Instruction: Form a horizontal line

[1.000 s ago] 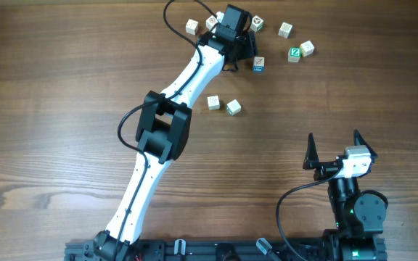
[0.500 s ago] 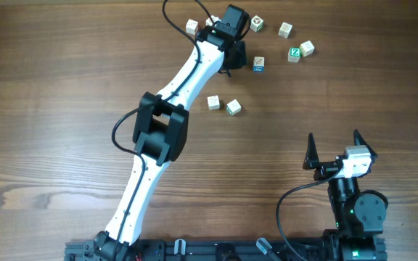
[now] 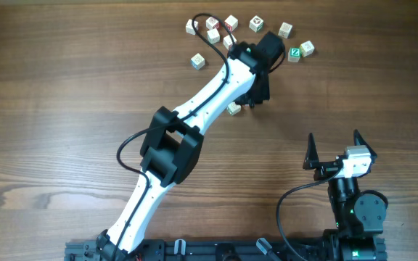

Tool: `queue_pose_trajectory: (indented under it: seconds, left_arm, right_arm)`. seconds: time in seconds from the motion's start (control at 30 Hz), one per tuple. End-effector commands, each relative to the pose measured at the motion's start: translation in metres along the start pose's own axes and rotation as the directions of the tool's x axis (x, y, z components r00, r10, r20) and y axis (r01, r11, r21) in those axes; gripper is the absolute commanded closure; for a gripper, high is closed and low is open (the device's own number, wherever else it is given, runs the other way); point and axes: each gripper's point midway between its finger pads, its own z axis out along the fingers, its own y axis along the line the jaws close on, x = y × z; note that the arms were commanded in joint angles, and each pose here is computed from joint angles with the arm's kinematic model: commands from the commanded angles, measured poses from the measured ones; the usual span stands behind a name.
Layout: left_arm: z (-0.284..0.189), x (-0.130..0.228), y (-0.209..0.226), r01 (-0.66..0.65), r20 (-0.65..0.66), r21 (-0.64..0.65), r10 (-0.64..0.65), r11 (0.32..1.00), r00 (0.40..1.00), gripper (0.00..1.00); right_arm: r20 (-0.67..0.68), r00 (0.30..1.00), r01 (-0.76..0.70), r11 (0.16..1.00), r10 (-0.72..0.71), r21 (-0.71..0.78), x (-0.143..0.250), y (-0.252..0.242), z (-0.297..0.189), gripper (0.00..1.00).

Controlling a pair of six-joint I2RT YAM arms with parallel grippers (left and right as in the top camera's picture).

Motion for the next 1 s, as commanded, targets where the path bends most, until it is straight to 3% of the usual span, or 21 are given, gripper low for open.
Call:
queue_pose_trajectory:
  seconds: [0.0,0.17,0.27,0.33,0.4,0.53,0.67,0.97]
  left_arm:
    - [0.019,0.017,0.009,0.027,-0.050,-0.033,-0.029,0.999,0.998,0.73]
    - [0.019,0.017,0.009,0.026,-0.049,-0.031,-0.027,0.999,0.998,0.63]
    - [0.019,0.017,0.009,0.026,-0.049,-0.032,-0.027,0.999,0.998,0.51]
    - [0.019,0.017,0.009,0.026,-0.047,-0.031,-0.027,0.999,0.999,0.22]
    - [0.019,0.017,0.009,0.026,-0.047,-0.030,-0.027,0.999,0.999,0.00]
    - [-0.001,0.009,0.006,0.024,-0.015,-0.004,-0.024,1.000,1.000,0.00]
    - [-0.053,-0.009,0.022,0.026,0.073,-0.005,-0.026,1.000,0.997,0.00]
    - [-0.204,0.019,0.135,0.093,0.212,-0.307,-0.028,0.947,0.977,0.00]
  right_arm:
    - [0.007,1.000,0.008,1.000,-0.008,-0.016,-0.001,0.003,0.000,0.00]
    - [0.007,1.000,0.008,1.000,-0.008,-0.016,-0.001,0.003,0.000,0.00]
    - [0.007,1.000,0.009,1.000,-0.009,-0.016,-0.001,0.003,0.000,0.00]
    - [0.007,1.000,0.008,1.000,-0.008,-0.016,-0.001,0.003,0.000,0.00]
    - [0.007,1.000,0.008,1.000,-0.008,-0.016,-0.001,0.003,0.000,0.00]
    - [0.007,1.000,0.008,1.000,-0.008,-0.016,-0.001,0.003,0.000,0.00]
    - [0.007,1.000,0.008,1.000,-0.008,-0.016,-0.001,0.003,0.000,0.00]
    - [0.007,1.000,0.008,1.000,-0.008,-0.016,-0.001,0.003,0.000,0.00]
